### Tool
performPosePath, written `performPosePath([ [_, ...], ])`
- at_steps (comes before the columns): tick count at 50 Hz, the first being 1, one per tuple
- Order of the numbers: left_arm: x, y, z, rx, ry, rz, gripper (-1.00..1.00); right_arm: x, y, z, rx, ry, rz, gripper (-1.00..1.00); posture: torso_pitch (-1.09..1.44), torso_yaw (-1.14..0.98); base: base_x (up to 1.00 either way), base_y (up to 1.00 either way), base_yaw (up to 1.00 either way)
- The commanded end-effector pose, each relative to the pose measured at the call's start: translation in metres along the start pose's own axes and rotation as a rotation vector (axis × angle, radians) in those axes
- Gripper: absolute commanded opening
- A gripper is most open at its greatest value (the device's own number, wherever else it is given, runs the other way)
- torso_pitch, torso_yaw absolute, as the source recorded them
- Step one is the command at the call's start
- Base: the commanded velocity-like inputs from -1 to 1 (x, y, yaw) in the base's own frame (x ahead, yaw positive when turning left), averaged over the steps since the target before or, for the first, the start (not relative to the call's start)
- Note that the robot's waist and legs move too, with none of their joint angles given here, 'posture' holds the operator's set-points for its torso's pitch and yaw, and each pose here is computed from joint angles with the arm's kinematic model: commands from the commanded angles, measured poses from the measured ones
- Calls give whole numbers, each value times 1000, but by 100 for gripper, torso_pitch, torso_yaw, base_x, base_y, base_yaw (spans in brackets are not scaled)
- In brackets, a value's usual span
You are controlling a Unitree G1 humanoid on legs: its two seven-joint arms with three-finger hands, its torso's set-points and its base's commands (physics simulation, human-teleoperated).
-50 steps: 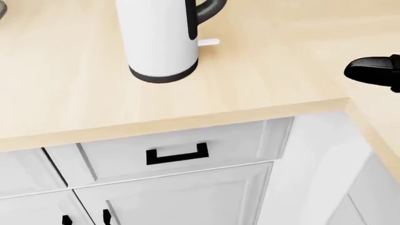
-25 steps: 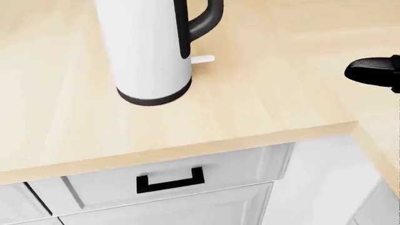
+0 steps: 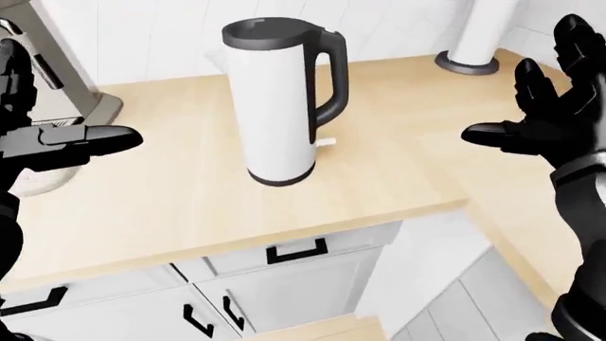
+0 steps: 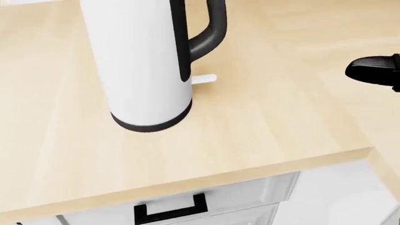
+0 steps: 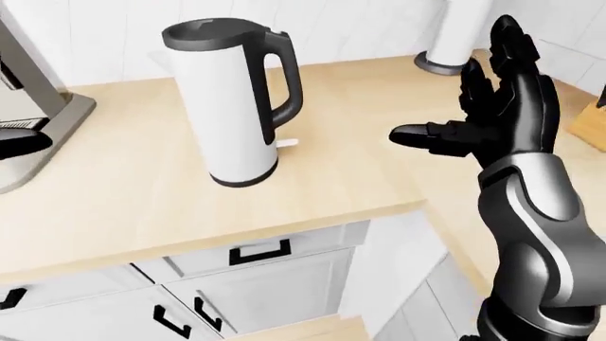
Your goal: Press the button to open the lid of the electric kettle.
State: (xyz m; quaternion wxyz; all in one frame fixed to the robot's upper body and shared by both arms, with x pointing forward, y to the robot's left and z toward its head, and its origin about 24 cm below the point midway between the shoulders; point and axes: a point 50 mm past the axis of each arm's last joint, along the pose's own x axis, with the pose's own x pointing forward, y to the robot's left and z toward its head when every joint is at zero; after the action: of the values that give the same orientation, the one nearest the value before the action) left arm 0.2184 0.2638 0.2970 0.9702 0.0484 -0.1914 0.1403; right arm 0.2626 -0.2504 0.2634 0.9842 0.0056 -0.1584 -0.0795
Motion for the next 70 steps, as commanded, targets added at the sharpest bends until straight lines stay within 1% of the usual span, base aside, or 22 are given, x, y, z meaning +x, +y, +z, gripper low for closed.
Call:
performPosePath([
  [1, -2, -1, 13, 0, -76, -5, 100, -2, -3, 21, -12, -112, -19, 100, 0, 0, 13, 0, 0],
  [35, -2, -1, 15, 0, -78, -6, 100, -3, -3, 23, -12, -115, -18, 100, 0, 0, 14, 0, 0],
  [38, -2, -1, 15, 1, -79, -5, 100, -1, -4, 21, -11, -106, -28, 100, 0, 0, 9, 0, 0],
  [41, -2, -1, 15, 2, -79, -4, 100, 0, -4, 17, -32, -95, -36, 100, 0, 0, 0, 0, 0],
  [44, -2, 0, 15, 3, -79, -2, 100, 1, -4, 19, -23, -97, -35, 100, 0, 0, 0, 0, 0],
  [48, -2, 0, 16, 11, -84, 2, 100, 2, -5, 20, -26, -109, -55, 100, 0, 0, 0, 0, 0],
  [50, -2, 0, 16, 12, -87, 5, 100, 3, -5, 20, -52, -118, -69, 100, 0, 0, 0, 0, 0],
  [52, -2, -1, 16, 15, -91, 4, 100, 4, -5, 18, -115, -125, -95, 100, 0, 0, 0, 0, 0],
  [56, -2, 0, 17, -14, -96, 8, 100, 6, -7, 16, -131, -120, -119, 100, 0, 0, 0, 0, 0],
  [57, -2, 0, 17, -39, -94, 5, 100, 6, -7, 17, -109, -143, -121, 100, 0, 0, 0, 0, 0],
  [58, -2, 1, 17, -54, -95, 7, 100, 6, -7, 17, -115, -148, -122, 100, 0, 0, 0, 0, 0],
  [59, -2, 2, 19, -55, -104, 11, 100, 6, -7, 17, -118, -145, -123, 100, 0, 0, 0, 0, 0],
  [61, -2, 2, 19, -56, -107, 10, 100, 5, -7, 18, -101, -138, -113, 100, 0, 0, 0, 0, 0],
  [62, -2, 2, 18, -54, -108, 3, 100, 5, -7, 18, -102, -138, -112, 100, 0, 0, 0, 0, 0],
  [63, -4, -1, 18, -70, -109, -27, 100, 5, -7, 17, -100, -139, -111, 100, 0, 0, 0, 0, 0],
  [64, -5, -3, 20, -92, -128, -50, 100, 5, -7, 17, -99, -138, -109, 100, 0, 0, 0, 0, 0],
  [65, -7, -2, 23, -99, -148, -47, 100, 4, -7, 17, -94, -136, -103, 100, 0, 0, 0, 0, 0],
  [66, -7, -1, 21, -86, -134, -42, 100, 4, -7, 17, -86, -131, -99, 100, 0, 0, 0, 0, 0],
  [70, -7, 0, 19, -89, -134, -37, 100, 3, -7, 16, -75, -123, -89, 100, 0, 0, 0, 0, 0],
])
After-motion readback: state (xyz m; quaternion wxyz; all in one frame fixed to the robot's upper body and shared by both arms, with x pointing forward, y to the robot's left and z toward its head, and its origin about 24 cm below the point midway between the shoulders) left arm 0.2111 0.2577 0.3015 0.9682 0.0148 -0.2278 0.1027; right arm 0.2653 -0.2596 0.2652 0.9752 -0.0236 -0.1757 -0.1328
